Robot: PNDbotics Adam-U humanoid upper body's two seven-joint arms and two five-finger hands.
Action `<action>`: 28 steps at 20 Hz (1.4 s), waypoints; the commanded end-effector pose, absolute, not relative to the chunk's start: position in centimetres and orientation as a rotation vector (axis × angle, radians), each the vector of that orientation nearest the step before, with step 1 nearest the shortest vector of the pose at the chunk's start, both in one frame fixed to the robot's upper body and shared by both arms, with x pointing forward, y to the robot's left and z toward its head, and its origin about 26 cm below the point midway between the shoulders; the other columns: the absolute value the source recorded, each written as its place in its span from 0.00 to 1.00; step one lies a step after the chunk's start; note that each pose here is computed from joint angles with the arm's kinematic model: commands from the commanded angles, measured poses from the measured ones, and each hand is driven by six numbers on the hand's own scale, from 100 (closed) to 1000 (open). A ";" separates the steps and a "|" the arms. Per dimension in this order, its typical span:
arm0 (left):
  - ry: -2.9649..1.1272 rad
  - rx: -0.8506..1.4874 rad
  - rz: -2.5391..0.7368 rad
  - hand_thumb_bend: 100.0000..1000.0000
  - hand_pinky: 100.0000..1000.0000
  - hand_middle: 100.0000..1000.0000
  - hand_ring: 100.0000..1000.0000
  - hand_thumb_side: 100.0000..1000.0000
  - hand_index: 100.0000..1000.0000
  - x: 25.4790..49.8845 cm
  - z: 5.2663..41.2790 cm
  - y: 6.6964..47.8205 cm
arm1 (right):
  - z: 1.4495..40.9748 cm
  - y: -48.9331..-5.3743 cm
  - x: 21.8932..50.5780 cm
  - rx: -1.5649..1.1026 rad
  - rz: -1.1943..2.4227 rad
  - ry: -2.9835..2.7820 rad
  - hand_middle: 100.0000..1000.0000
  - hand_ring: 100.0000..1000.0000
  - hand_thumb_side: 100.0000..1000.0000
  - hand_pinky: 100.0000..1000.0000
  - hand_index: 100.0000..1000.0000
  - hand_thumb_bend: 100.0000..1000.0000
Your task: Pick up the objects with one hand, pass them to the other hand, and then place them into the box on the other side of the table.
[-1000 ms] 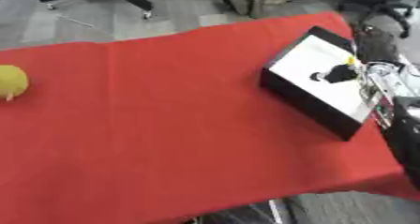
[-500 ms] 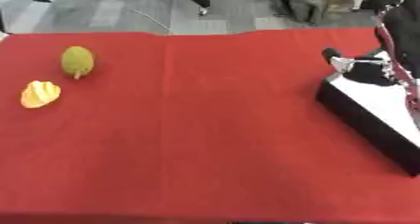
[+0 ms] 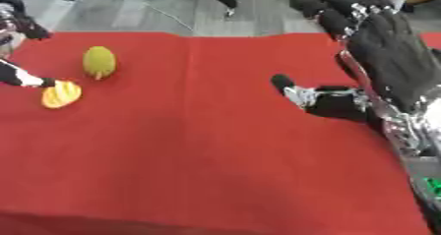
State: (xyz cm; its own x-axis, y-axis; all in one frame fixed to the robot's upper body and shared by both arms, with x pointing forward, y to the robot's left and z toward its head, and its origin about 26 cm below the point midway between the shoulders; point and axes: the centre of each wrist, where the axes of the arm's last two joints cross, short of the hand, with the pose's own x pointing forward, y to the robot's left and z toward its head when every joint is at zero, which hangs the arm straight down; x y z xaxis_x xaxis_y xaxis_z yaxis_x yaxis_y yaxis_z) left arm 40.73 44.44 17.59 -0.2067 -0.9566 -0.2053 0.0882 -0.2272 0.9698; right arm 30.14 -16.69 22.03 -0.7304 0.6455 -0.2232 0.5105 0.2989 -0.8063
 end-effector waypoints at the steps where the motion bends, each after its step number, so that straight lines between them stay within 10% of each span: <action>1: -1.007 1.260 -1.546 0.63 0.68 0.55 0.59 0.23 0.72 41.4 16.9 46.0 | 22.8 -16.0 29.7 -1.036 1.420 -2.474 0.62 0.76 0.40 0.75 0.86 0.37; 10: -0.919 1.241 -1.294 0.39 0.67 0.52 0.56 0.21 0.68 41.7 13.5 47.9 | 22.7 -15.7 29.6 -0.989 1.382 -2.492 0.61 0.76 0.45 0.74 0.85 0.32; 22: -0.869 1.195 -1.201 0.40 0.68 0.55 0.58 0.28 0.72 41.4 11.5 48.2 | 22.7 -15.6 29.6 -0.972 1.345 -2.501 0.60 0.75 0.49 0.73 0.83 0.28; 28: -0.893 1.175 -1.170 0.29 0.64 0.44 0.48 0.00 0.62 41.3 10.4 47.8 | 22.6 -15.7 29.6 -0.973 1.336 -2.499 0.60 0.75 0.50 0.73 0.82 0.26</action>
